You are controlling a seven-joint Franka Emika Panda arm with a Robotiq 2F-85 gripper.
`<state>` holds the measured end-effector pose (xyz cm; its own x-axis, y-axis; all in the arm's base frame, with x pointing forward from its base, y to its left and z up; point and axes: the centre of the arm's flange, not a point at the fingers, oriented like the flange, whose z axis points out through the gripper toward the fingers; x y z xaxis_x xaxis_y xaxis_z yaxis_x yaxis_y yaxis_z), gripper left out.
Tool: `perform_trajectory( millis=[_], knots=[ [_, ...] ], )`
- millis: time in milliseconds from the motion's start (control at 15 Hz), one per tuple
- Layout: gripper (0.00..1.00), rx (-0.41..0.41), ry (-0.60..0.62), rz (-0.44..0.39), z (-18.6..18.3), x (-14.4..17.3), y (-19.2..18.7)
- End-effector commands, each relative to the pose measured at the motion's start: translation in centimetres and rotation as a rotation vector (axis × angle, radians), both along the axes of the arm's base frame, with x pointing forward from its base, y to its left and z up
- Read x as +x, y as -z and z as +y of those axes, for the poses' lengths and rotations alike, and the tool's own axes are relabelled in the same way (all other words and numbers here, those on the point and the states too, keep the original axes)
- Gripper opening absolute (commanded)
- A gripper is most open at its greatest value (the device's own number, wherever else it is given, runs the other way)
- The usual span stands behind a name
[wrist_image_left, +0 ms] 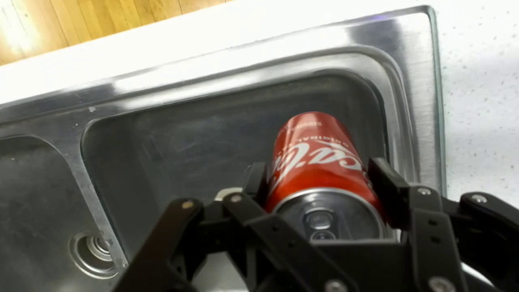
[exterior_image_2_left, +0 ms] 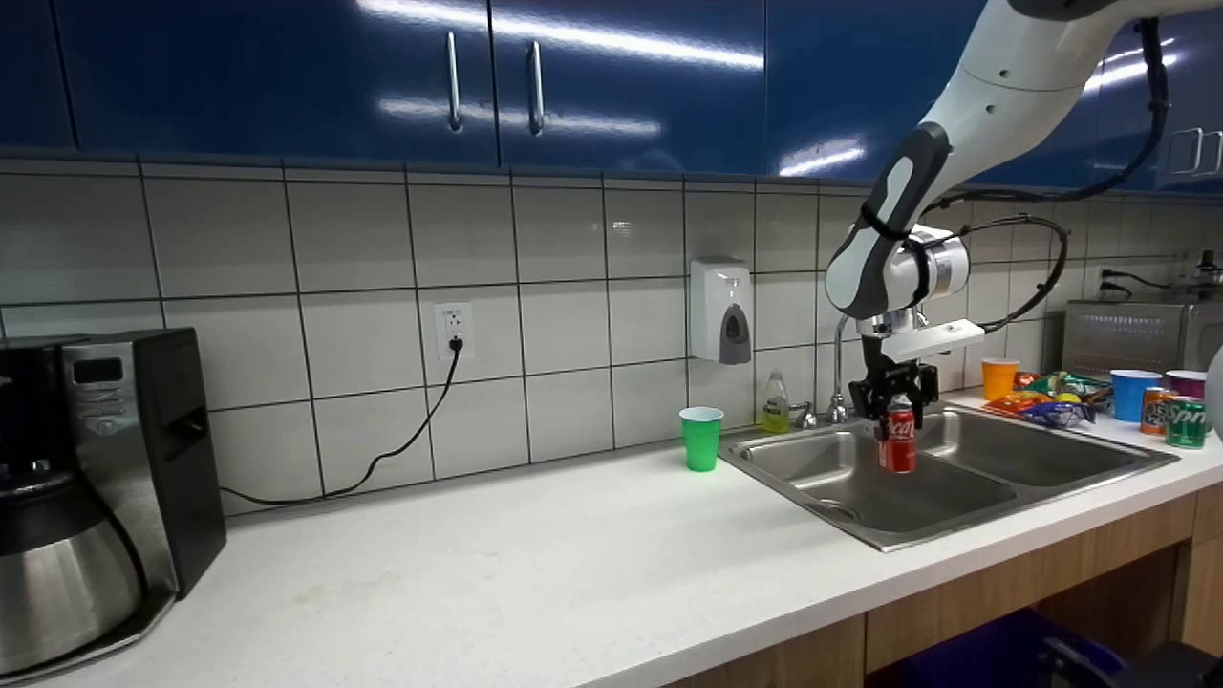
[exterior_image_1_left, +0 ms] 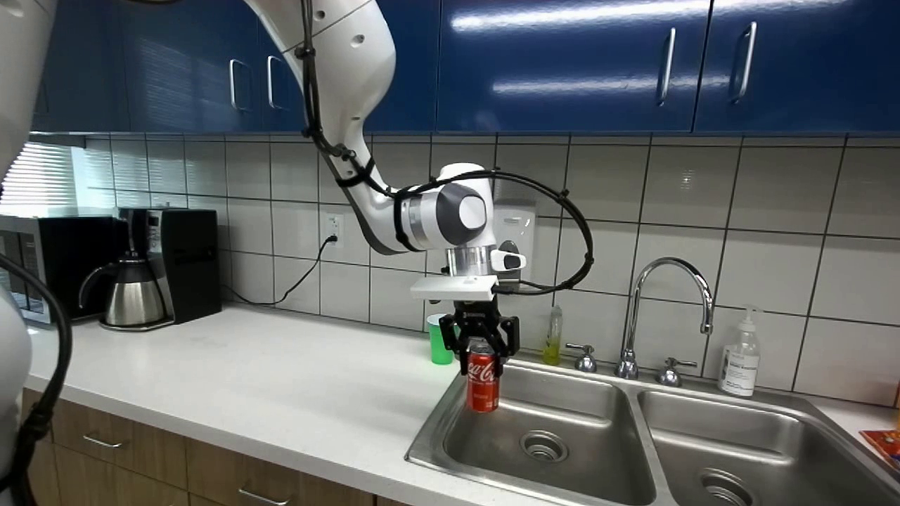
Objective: Remove the red can from the sink.
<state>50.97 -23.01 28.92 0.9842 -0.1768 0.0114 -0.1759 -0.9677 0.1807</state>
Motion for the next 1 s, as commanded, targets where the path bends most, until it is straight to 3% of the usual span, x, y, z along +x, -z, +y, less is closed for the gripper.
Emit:
perform_trajectory(
  millis=[0,400,933],
  knots=[
    [0.41,-0.007,-0.041,-0.023,2.7,-2.9,-2.4],
    [0.41,-0.022,-0.154,-0.010,7.6,-3.2,-2.6],
    [0.41,-0.013,-0.331,-0.001,16.8,-1.5,-1.4]
  ],
)
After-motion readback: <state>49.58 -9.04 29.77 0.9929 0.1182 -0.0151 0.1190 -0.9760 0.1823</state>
